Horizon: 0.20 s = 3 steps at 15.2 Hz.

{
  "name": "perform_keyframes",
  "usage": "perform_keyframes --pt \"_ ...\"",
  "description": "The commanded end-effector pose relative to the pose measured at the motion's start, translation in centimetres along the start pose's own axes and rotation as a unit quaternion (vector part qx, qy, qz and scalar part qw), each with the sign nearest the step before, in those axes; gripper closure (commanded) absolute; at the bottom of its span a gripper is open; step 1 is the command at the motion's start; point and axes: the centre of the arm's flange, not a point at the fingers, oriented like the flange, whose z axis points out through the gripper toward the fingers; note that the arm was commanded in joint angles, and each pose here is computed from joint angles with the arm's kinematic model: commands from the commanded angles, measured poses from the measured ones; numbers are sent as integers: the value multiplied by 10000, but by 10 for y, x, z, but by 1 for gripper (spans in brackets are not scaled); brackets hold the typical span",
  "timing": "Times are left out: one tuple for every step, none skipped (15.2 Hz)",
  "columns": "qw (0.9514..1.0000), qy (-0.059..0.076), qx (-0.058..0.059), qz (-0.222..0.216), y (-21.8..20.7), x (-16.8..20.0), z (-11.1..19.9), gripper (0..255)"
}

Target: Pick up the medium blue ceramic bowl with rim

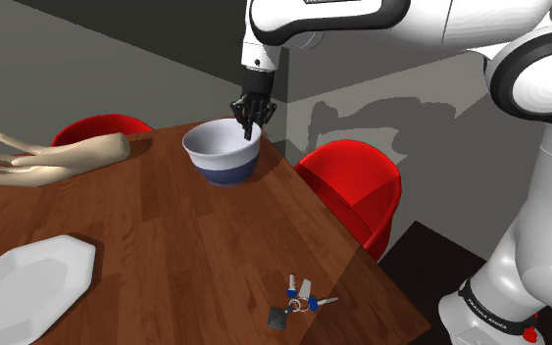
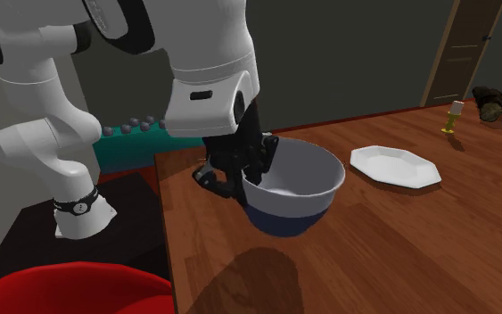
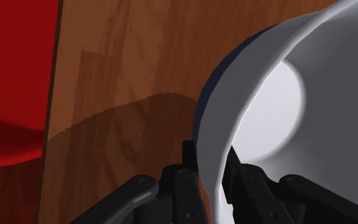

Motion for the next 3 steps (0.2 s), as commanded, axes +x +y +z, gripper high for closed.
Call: perform_keyframes --pt "10000 4 2 0 -3 0 -10 255" --pt "10000 4 2 0 -3 0 -11 255" --pt "10000 4 2 0 -3 0 -11 255"
